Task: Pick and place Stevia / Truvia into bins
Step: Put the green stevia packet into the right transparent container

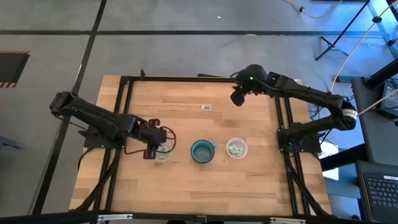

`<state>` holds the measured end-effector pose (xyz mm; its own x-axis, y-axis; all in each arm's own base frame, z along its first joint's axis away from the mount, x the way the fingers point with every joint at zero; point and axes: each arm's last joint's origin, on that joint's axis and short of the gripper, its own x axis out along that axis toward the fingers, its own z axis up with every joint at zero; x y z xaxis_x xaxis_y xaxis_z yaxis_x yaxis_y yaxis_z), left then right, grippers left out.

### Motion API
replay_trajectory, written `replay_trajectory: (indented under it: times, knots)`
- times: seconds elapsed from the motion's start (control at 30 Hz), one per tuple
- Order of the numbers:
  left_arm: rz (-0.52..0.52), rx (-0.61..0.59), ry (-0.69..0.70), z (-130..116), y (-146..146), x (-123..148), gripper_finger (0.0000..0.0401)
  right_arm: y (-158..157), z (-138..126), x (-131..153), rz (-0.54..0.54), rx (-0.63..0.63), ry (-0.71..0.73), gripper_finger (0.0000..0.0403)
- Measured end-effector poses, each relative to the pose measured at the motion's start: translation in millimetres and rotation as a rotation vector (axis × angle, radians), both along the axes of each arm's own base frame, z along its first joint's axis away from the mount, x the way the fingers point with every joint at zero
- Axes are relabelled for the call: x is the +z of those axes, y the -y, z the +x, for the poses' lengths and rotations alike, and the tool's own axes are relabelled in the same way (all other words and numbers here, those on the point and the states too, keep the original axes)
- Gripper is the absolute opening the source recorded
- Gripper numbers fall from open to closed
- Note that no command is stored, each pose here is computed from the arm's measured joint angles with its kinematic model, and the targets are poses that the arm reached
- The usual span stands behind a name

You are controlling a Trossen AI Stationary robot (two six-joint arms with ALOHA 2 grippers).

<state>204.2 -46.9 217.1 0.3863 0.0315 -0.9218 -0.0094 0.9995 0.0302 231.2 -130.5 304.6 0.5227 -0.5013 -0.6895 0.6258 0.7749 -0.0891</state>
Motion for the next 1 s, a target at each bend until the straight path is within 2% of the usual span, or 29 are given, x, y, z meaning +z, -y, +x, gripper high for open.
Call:
replay_trajectory:
  times: [0.1,0.2,0.33,0.63,0.8,1.0]
  knots:
    - [0.029,-0.021,0.081,-1.8,-12.3,11.6,0.0104,1.0,8.2,8.2,-0.056,0.132,0.086,0.0129]
    - [0.049,-0.022,0.182,-2.7,-29.3,24.6,0.0102,3.0,12.9,14.1,-0.118,0.182,0.137,0.0129]
    - [0.033,-0.023,0.287,-8.0,-53.4,39.0,0.0098,7.6,20.8,10.0,-0.178,0.219,0.112,0.0129]
    - [0.032,-0.005,0.433,-21.5,-102.9,54.5,0.0095,25.2,54.6,-37.6,-0.111,0.248,0.014,0.0129]
    - [-0.005,0.004,0.492,-29.2,-126.3,51.0,0.0095,31.1,71.5,-70.7,-0.038,0.385,-0.082,0.0129]
    - [-0.053,0.036,0.600,-42.8,-148.0,14.5,0.0095,40.9,91.2,-89.2,-0.002,0.440,-0.145,0.0129]
